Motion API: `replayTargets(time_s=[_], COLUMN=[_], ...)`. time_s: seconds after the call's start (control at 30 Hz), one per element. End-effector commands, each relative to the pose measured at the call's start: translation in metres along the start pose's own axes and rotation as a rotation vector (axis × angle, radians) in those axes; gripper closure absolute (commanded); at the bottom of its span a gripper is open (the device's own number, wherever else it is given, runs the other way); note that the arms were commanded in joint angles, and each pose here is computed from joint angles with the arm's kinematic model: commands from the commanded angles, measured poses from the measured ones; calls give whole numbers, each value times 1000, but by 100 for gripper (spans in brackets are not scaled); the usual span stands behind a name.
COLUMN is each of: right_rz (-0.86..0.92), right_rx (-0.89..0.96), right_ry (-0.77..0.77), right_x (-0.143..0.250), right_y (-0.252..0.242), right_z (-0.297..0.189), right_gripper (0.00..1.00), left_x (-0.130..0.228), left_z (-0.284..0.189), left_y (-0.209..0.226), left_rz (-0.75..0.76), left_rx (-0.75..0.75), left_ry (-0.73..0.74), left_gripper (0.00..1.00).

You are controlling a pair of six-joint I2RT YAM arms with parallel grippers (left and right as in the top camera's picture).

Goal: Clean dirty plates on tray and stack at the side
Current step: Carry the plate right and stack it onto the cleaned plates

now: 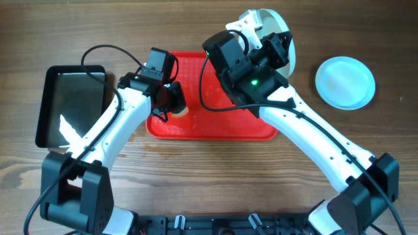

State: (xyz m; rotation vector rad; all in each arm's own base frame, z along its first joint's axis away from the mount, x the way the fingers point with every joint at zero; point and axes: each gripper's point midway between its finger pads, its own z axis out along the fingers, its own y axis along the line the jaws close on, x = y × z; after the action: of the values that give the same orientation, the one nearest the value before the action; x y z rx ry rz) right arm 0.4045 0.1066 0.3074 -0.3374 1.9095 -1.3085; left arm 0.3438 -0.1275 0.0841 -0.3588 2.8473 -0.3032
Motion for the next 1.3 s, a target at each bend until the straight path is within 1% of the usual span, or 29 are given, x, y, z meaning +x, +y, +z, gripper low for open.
replayTargets(time_s=[0.0,0.1,0.13,0.17,0.2,0.27,0.3,0.33,0.37,0.4,0.43,0.47,0.5,0.53,0.57,0.6,0.67,0.7,0.77,0.8,0.83,0.87,0.93,1.03,1.13,1.23,1.27], right_rz=[54,218,271,301,305,298,295,282,253,234,193,171,173,205,275,361,510,606,784,849,894,948,1077,1227,1316,1381,1383], right_rx=[-89,-346,-385,-371,-295,-213,-262,-350,-468,-547,-601,-590,-531,-464,-395,-379,-463,-530,-666,-714,-729,-724,-625,-513,-519,-553,-559], right_ry=[3,74,99,101,84,65,69,80,107,138,198,239,272,289,305,322,346,362,432,483,528,589,744,902,970,996,1001], right_x=[7,25,28,27,23,18,18,20,26,34,51,61,71,75,77,77,75,75,88,101,116,138,195,263,302,324,325], right_y=[27,74,81,77,61,40,47,63,91,110,127,129,120,107,87,70,53,45,34,30,28,23,15,19,37,56,61], right_z=[1,-7,-8,-6,-2,0,-2,-6,-8,-8,-4,3,12,20,29,34,40,49,77,91,104,120,151,182,200,217,220], right_gripper=[96,96,96,96,96,96,96,96,96,96,96,96,96,96,96,96,96,96,95,96,96,96,96,96,96,96,96], left_x=[3,3,3,3,3,3,2,1,0,-1,0,1,1,1,1,0,0,0,0,0,0,0,0,0,0,0,0], left_z=[4,4,4,4,4,4,4,4,4,4,4,4,4,4,4,4,4,4,4,4,4,4,4,4,4,4,4], left_y=[0,0,0,0,0,1,0,-1,-2,-2,-2,-3,-2,-2,-3,-3,-3,-3,-3,-3,-3,-3,-3,-3,-3,-3,-3], left_rz=[10,10,10,10,11,10,10,11,11,10,11,11,11,11,11,11,11,11,11,11,11,11,11,12,12,12,12], left_rx=[3,3,3,3,3,2,4,7,12,13,14,17,15,16,17,19,20,19,20,19,19,19,19,19,19,20,20], left_ry=[16,15,16,16,16,17,14,9,4,2,5,10,11,11,8,5,4,4,4,5,5,5,5,5,5,4,4], left_gripper=[96,96,96,96,96,96,96,96,96,96,96,96,96,96,96,96,96,96,96,96,96,96,96,96,96,96,96])
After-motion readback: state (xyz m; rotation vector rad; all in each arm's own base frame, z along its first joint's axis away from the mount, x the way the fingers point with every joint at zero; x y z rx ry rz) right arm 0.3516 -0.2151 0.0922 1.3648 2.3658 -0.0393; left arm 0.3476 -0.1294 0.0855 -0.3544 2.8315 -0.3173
